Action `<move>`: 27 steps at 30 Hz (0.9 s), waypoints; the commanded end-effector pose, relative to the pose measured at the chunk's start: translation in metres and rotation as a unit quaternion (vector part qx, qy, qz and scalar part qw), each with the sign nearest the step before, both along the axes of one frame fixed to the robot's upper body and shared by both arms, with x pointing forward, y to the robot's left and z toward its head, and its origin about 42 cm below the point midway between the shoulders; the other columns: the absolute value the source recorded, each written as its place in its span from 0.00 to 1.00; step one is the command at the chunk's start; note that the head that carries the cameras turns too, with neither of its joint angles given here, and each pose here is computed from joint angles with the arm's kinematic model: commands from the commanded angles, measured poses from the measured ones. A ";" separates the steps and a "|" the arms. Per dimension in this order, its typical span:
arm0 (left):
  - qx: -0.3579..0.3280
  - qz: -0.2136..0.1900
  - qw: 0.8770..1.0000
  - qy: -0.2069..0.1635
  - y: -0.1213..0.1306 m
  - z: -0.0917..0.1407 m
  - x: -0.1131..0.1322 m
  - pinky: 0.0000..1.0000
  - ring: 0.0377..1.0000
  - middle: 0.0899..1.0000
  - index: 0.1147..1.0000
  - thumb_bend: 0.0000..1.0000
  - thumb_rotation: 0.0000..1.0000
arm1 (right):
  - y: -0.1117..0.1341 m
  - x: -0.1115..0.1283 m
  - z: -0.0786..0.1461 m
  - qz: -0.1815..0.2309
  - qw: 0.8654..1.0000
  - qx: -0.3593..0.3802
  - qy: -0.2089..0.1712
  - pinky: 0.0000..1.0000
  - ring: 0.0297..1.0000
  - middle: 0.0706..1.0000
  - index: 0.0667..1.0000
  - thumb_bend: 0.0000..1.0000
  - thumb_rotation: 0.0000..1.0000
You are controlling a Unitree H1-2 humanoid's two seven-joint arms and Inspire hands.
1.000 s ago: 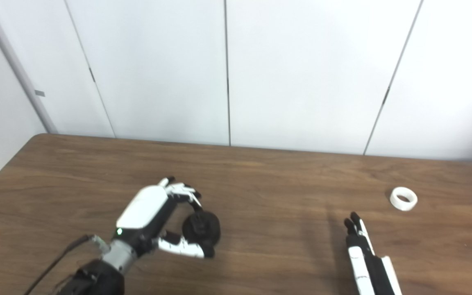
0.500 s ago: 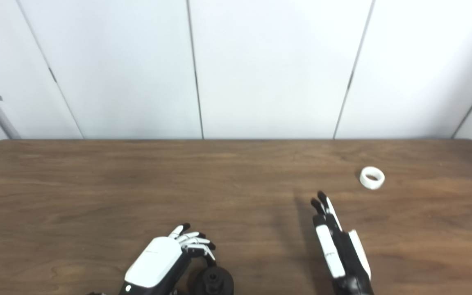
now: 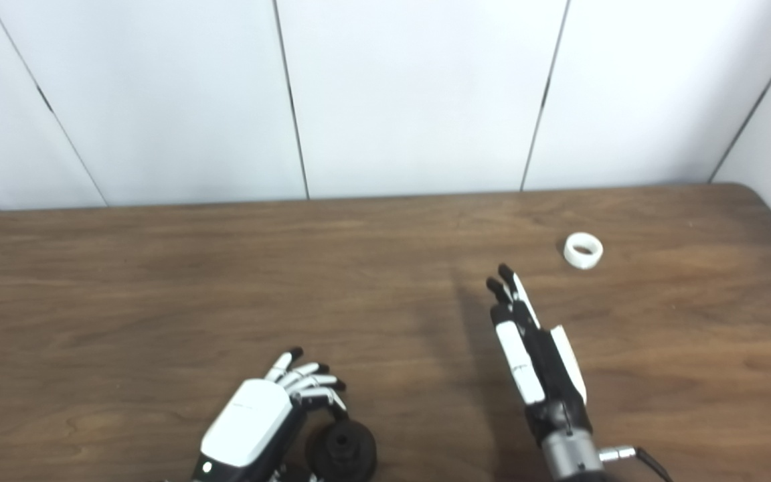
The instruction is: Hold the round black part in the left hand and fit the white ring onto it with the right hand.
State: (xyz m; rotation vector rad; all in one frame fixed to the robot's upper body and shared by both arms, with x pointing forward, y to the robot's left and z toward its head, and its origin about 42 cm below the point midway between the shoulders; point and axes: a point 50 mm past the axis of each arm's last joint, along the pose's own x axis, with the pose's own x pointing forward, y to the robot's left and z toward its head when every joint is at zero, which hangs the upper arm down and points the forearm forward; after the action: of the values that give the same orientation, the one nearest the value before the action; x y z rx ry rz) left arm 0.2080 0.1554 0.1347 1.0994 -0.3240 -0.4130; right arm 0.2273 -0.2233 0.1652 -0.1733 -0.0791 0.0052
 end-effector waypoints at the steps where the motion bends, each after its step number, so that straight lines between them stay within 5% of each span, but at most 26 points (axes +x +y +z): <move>1: -0.006 0.003 1.000 -0.016 0.001 0.002 0.000 1.00 0.87 0.76 0.42 0.52 0.05 | -0.001 -0.006 0.011 -0.008 1.000 0.001 -0.020 1.00 0.97 0.95 0.98 0.49 1.00; 9: -0.007 0.006 1.000 -0.005 0.004 -0.007 -0.002 1.00 0.87 0.76 0.42 0.52 0.05 | -0.010 -0.004 0.022 -0.026 0.999 0.016 -0.019 1.00 0.98 0.94 0.97 0.52 0.95; 12: -0.006 0.007 1.000 -0.001 0.005 -0.011 -0.003 1.00 0.87 0.75 0.42 0.52 0.05 | -0.016 -0.002 0.027 -0.034 0.999 0.002 -0.022 1.00 0.97 0.94 0.96 0.49 0.85; 22: -0.002 0.006 1.000 0.001 0.014 -0.016 0.000 1.00 0.86 0.75 0.42 0.52 0.05 | -0.047 0.022 0.052 -0.100 0.986 -0.133 -0.025 0.92 0.90 0.86 0.80 0.66 0.39; 27: 0.001 0.005 1.000 -0.001 0.018 -0.015 0.001 0.99 0.86 0.75 0.42 0.52 0.05 | -0.068 0.040 0.067 -0.119 0.966 -0.229 -0.029 0.93 0.92 0.88 0.74 0.75 0.32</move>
State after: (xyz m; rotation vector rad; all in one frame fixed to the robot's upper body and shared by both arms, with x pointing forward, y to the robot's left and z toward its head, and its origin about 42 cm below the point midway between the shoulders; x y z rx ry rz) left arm 0.2076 0.1667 0.1224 1.0839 -0.3392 -0.3967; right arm 0.2601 -0.2854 0.2140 -0.5780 -0.0502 -0.2053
